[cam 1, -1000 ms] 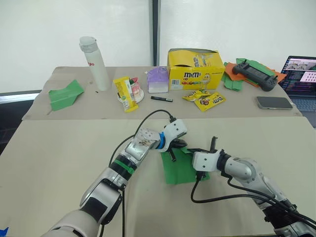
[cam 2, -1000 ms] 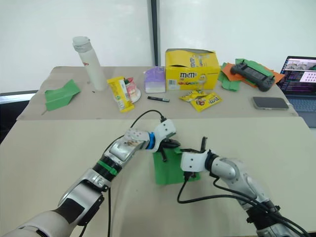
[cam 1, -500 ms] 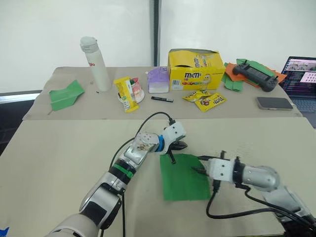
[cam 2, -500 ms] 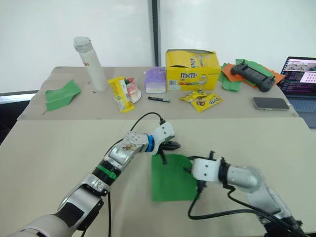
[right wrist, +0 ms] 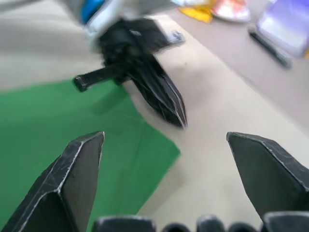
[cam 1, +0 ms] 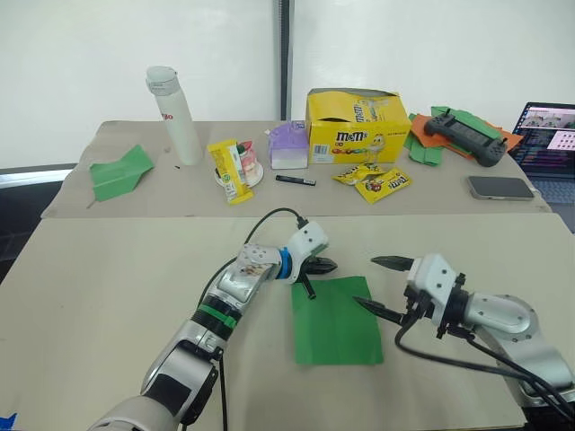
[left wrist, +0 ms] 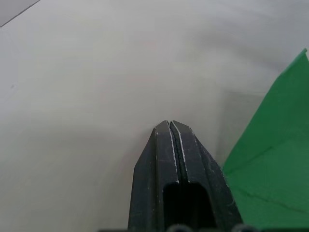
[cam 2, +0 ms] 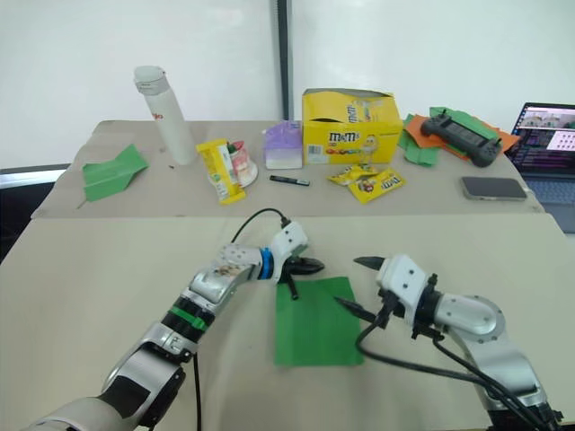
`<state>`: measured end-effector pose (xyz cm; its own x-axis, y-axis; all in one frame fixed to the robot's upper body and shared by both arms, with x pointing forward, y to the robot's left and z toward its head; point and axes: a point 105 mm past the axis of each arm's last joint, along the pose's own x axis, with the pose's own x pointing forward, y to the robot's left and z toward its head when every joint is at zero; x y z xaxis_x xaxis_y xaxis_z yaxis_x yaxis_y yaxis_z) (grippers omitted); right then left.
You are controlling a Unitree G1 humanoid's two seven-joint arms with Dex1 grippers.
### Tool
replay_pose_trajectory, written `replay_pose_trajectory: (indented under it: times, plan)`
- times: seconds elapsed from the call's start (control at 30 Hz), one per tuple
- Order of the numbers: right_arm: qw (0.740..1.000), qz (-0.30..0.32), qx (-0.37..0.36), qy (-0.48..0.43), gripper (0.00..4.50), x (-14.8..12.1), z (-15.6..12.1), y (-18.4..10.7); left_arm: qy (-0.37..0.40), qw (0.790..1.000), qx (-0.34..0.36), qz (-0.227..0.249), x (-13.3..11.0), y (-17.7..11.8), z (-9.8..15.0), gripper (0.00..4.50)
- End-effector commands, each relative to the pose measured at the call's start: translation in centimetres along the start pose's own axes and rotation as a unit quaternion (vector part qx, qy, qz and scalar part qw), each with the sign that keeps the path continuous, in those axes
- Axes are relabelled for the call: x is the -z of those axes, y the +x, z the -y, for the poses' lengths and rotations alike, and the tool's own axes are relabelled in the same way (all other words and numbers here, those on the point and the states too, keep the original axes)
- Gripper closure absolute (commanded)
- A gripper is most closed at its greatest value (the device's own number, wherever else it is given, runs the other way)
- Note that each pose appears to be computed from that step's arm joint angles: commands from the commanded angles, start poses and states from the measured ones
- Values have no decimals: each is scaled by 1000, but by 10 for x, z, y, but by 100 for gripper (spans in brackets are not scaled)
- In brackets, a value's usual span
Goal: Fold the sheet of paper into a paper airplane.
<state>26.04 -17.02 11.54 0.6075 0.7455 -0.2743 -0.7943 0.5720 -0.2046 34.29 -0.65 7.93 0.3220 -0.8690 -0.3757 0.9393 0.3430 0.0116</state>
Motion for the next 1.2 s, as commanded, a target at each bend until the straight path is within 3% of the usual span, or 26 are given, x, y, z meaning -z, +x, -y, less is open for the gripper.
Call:
replay_pose_trajectory:
  times: [0.03,0.2,0.23,0.5,0.63,0.8,1.07,1.2]
  plan:
    - [991,-44,-4,129,2,18,-6,-7,18,998,10,52,-29,-11,1,450]
    - [982,-29,-5,186,2,16,-12,10,30,998,17,55,-35,-19,2,450]
    - [981,-22,-2,192,26,14,-12,14,30,998,15,56,-36,-20,1,450]
    - [985,6,-1,170,291,0,-9,25,24,997,-10,67,-43,-30,-10,450]
    - [991,36,20,127,433,-13,-1,29,32,994,-58,84,-59,-47,-38,450]
    - [996,57,49,54,445,-29,10,40,47,992,-71,90,-72,-57,-51,450]
    - [985,92,92,-112,445,-57,16,57,52,991,-59,110,-85,-44,-43,450]
    - [976,73,68,-196,445,-50,4,61,52,991,-53,111,-86,-40,-40,450]
